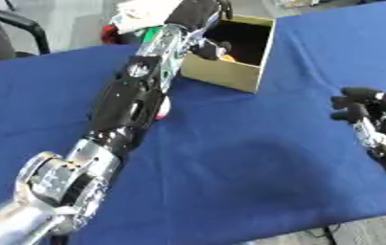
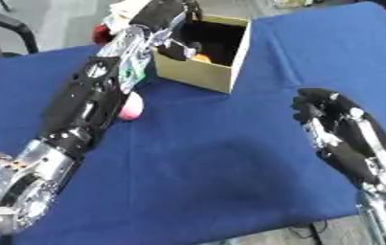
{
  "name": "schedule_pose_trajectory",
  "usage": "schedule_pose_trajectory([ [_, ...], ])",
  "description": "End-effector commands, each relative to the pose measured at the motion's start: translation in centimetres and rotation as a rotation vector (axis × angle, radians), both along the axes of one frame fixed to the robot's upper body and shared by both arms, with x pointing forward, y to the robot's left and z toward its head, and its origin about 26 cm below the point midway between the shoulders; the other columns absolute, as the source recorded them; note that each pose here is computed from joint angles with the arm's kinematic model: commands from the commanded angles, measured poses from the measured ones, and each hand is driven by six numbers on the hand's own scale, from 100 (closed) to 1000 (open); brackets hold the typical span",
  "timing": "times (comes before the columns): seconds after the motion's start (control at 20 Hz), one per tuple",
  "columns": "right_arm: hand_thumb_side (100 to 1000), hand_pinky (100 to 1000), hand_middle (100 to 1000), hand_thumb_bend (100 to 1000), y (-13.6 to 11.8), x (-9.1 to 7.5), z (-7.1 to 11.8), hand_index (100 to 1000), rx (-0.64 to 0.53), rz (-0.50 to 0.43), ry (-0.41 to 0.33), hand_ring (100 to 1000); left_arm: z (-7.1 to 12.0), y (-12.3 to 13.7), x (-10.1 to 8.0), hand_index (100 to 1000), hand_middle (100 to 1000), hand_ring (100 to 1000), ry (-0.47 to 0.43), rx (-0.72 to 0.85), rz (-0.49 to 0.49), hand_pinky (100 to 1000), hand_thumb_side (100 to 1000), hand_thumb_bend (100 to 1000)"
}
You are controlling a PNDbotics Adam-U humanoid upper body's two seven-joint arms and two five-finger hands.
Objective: Pick up objects on the table and place them in the box.
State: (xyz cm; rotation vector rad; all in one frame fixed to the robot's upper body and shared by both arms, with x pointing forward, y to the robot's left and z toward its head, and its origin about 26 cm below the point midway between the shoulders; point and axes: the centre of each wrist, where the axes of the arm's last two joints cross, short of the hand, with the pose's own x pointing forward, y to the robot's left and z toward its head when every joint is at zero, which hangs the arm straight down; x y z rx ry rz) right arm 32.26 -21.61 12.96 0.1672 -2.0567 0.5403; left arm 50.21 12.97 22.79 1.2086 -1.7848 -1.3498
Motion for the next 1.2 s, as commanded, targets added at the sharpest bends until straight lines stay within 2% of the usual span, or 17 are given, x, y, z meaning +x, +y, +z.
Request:
schedule_pose_trajectory([
  [0.05,444,737,616,100,0.1,0.1,0.6,796,0.001,0.008,-0.021,833,1.8,-0.3,-0.2,890,716,635,-0.067,0.008,-0.011,639,311,627],
  [0.2,444,737,616,100,0.0,0.1,0.6,796,0.003,0.005,-0.019,833,2.9,-0.1,-0.5,841,653,604,-0.108,-0.002,-0.039,621,280,584],
  [0.35,445,737,616,100,-0.2,0.1,0.4,796,0.004,-0.005,-0.013,833,5.2,0.8,-1.3,811,619,584,-0.134,0.044,-0.090,660,219,492],
  [0.55,447,738,616,100,-0.5,0.0,0.0,796,0.006,-0.021,-0.004,833,8.2,3.0,-2.5,813,635,593,-0.052,0.211,-0.122,771,182,450],
  [0.65,447,738,616,100,-0.6,0.0,-0.1,796,0.007,-0.028,-0.001,833,8.8,4.2,-3.0,815,644,599,0.015,0.286,-0.115,794,163,437],
  [0.9,447,738,616,100,-0.9,0.0,-0.1,796,0.011,-0.045,-0.001,832,7.1,7.5,-3.0,817,652,605,0.231,0.406,-0.103,810,148,437],
  [1.2,446,739,616,100,-1.0,-0.1,-0.2,796,0.014,-0.056,0.000,832,3.5,10.3,-2.8,815,651,611,0.423,0.426,-0.115,765,132,437],
])
